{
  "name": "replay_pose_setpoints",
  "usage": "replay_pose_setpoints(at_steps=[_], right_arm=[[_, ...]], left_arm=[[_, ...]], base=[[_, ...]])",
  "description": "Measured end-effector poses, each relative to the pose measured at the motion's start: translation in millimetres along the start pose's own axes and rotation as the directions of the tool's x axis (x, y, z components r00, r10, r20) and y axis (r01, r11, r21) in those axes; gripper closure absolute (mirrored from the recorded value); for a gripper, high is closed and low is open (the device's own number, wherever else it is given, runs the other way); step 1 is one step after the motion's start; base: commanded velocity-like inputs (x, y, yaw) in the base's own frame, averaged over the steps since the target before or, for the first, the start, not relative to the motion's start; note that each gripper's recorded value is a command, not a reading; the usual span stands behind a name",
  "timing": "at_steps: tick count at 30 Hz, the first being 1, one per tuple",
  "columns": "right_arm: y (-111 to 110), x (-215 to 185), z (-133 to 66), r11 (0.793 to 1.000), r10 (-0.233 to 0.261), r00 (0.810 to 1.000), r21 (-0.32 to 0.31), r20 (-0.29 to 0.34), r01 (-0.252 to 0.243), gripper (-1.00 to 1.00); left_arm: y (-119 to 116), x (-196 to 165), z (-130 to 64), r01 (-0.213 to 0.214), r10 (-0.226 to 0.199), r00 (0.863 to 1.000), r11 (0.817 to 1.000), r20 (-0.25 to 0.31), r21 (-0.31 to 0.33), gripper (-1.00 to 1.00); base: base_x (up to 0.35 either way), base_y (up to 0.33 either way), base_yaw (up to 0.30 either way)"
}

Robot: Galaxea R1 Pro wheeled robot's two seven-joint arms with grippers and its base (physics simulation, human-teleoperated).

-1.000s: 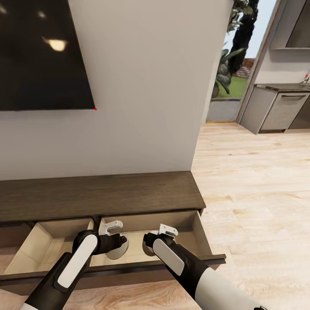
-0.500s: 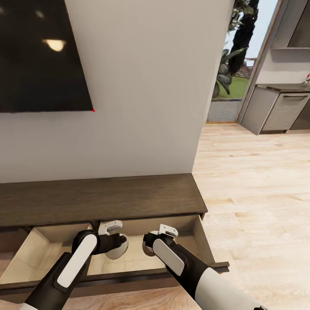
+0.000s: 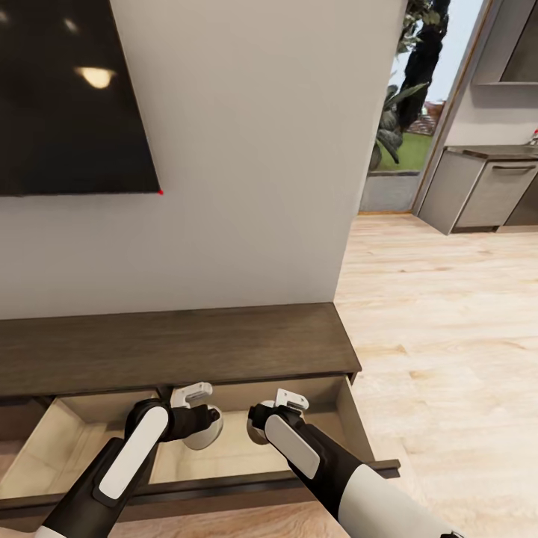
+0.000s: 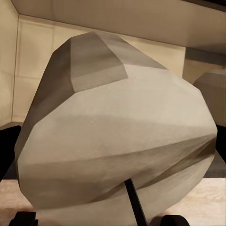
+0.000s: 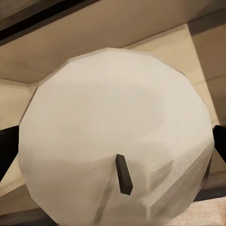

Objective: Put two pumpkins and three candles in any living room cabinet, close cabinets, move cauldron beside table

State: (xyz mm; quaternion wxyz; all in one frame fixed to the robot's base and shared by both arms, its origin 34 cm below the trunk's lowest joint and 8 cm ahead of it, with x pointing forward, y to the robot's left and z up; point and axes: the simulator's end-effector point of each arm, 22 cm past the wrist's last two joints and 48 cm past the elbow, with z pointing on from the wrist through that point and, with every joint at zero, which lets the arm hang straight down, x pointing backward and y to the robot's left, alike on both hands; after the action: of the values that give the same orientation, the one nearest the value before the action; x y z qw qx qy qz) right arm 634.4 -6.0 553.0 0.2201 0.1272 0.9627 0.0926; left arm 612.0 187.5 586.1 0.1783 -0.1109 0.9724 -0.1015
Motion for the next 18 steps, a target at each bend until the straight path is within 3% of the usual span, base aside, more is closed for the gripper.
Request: replay_pose_setpoints(at_steps=[18], right_arm=[[-8, 19, 29.0, 1.0, -0.004, 1.0, -0.002, 0.002, 0.004, 1.0]], left_arm=[[10, 16, 30.6, 0.001, -0.001, 1.0, 1.0, 0.001, 0.0, 1.0]], base=[[0.0, 0.0, 0.0]])
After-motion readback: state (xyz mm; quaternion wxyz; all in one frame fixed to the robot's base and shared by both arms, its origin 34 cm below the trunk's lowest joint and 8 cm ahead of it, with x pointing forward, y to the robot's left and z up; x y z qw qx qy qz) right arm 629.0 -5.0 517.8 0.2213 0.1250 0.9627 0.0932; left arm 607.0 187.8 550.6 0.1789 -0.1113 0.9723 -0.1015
